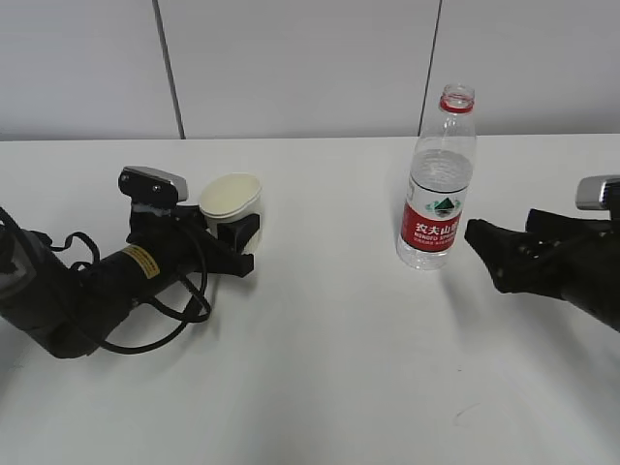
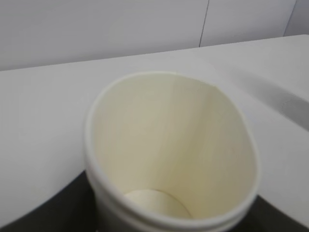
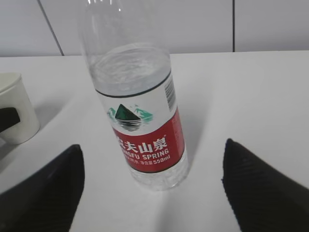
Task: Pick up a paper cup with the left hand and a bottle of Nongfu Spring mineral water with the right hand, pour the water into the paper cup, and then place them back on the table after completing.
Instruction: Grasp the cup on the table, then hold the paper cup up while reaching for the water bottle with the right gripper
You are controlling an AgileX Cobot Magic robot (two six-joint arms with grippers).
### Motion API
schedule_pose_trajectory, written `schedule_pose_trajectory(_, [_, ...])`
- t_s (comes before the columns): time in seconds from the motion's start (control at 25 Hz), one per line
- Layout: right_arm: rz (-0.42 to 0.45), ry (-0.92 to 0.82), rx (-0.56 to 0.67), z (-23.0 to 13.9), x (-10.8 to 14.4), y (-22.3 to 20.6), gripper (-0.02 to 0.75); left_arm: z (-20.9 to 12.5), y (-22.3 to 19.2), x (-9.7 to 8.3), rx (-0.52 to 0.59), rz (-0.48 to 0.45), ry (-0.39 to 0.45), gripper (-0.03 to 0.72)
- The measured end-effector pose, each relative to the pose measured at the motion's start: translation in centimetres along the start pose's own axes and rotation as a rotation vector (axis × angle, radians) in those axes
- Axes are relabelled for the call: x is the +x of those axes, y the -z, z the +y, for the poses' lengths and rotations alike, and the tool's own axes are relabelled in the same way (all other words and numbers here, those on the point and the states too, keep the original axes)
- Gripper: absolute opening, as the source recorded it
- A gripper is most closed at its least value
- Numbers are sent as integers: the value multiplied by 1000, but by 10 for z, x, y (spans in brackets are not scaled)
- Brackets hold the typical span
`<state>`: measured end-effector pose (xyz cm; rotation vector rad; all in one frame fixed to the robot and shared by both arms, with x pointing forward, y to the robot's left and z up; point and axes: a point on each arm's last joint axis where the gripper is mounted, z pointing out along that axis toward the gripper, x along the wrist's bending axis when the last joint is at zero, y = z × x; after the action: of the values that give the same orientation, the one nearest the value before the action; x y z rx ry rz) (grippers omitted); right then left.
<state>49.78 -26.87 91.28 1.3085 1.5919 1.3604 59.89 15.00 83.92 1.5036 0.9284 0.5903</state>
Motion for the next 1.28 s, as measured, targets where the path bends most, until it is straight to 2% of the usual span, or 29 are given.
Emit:
schedule_pose_trajectory(0.4, [87,49,-12,-2,-7,-48,671,0,0,0,0,0,0,396])
schedule_pose_trajectory(0.68, [112,62,-29,-4,-12,-78,671,0,0,0,0,0,0,396])
schedule_pose_trajectory(1.08, [166,75,-35,-17,-6,-118,669,0,0,0,0,0,0,396])
schedule_pose_trajectory(1.28, [166,73,-37,-17,-6,-119,619,0,0,0,0,0,0,396])
